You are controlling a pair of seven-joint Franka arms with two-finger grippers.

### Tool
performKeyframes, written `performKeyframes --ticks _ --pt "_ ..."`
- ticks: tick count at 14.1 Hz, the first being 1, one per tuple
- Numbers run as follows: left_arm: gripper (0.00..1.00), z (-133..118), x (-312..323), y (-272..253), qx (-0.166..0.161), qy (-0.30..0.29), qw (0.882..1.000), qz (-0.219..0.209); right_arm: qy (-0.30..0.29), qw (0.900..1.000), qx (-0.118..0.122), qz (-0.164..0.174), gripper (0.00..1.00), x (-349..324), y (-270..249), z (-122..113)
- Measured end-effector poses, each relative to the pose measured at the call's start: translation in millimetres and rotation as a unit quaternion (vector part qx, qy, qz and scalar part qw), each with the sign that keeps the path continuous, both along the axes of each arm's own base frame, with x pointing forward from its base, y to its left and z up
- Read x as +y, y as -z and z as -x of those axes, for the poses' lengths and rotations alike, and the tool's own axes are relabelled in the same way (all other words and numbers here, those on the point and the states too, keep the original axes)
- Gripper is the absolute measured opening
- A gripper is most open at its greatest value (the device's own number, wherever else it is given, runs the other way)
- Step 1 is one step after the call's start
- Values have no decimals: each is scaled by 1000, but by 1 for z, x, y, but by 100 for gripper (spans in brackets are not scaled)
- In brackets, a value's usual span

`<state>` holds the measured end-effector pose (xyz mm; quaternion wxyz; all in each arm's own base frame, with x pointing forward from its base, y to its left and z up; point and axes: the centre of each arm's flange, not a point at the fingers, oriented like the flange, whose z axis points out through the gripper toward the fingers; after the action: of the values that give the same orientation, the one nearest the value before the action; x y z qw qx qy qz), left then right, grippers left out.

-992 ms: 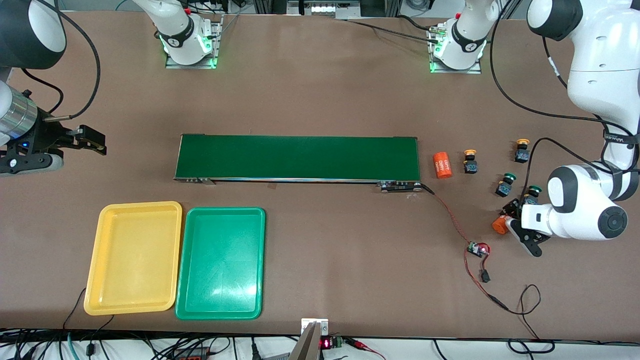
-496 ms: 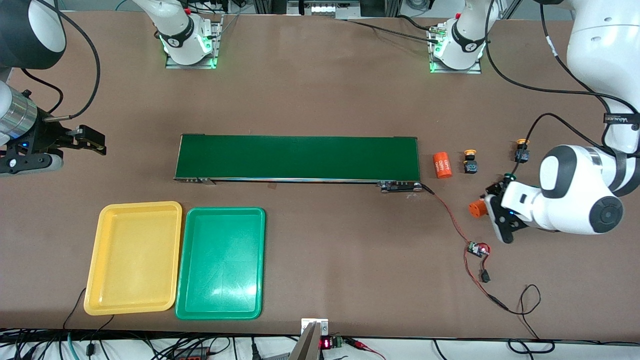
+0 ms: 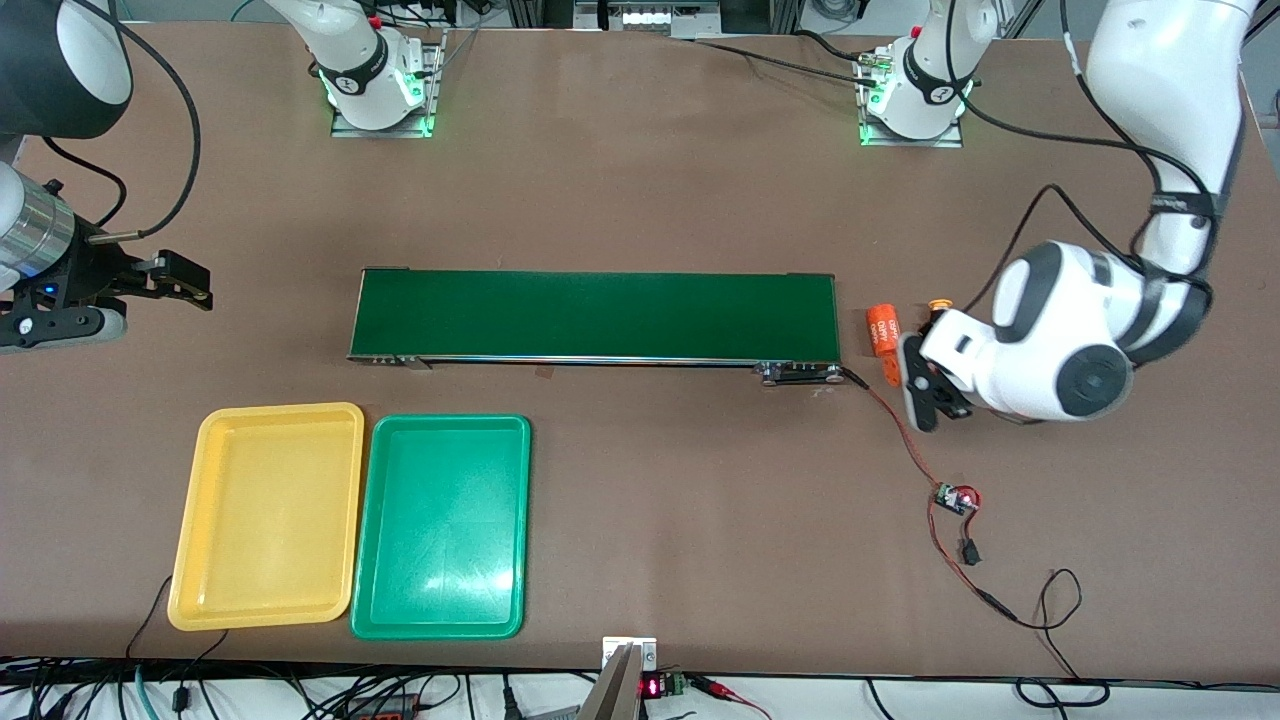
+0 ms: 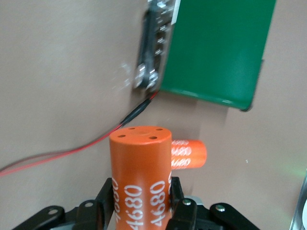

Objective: Sort buttons by color to trays
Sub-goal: 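Lift the cylinder and lower it onto the green conveyor belt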

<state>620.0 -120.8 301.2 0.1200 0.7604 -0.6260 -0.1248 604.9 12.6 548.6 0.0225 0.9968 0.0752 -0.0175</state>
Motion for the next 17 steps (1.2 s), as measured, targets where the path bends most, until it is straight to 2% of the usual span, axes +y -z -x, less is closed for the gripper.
performKeyframes --ticks 4,10,14,17 --pt "49 44 -61 30 -15 55 998 -8 0 1000 0 0 100 0 0 0" --pt "49 83 -122 35 -8 94 996 2 0 1000 -2 0 100 0 -1 0" --pt "49 112 -165 41 -26 121 991 -55 0 1000 -2 0 100 0 -1 0" --pt "49 114 -166 43 -32 125 989 -69 0 1000 -2 0 100 0 -1 0"
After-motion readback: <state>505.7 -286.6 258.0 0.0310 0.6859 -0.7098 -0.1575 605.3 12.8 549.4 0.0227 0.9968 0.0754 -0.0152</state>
